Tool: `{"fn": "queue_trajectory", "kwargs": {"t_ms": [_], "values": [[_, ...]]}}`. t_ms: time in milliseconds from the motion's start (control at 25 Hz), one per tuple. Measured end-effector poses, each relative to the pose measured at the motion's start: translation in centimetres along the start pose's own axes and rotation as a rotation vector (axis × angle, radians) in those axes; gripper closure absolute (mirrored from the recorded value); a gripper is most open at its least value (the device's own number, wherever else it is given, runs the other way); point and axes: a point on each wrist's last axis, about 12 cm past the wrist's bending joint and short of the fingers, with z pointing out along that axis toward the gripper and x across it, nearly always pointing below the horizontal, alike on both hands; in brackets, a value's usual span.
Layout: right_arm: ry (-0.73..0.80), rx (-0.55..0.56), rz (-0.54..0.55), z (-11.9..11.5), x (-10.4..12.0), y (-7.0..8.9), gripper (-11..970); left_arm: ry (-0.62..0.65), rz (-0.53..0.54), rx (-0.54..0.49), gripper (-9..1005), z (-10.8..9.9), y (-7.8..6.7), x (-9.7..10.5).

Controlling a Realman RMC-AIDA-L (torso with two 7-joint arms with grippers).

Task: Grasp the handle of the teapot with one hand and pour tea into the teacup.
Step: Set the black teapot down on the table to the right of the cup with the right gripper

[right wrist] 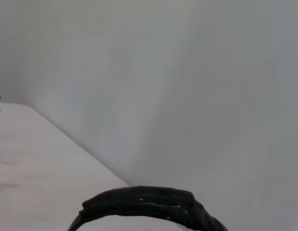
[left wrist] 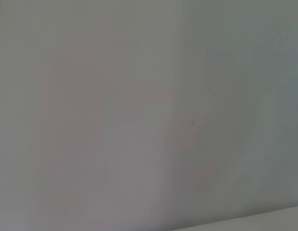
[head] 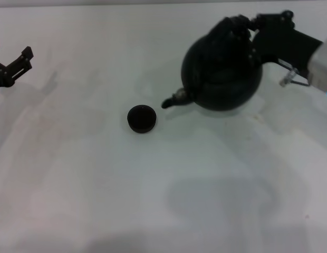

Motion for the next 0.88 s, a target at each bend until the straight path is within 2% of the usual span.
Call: {"fn": "queue_trajectory", "kwargs": {"t_ms": [400,560,880], "values": [[0.001,0.004,0.059,-4.0,2.8,-0.7,851,-0.004,0.008,0.008,120,0.3,0.0,-0.3],[0.016,0.005,0.049,-4.6,3.9,-0.8,851,0.001,0.023,0.008,120,0.5,-0.1,-0.2],[0.021,0.031,0.042,-5.2,5.0,-1.9,850,0.004,0.03,0.01,121,0.6,-0.2,-0.2]]}}
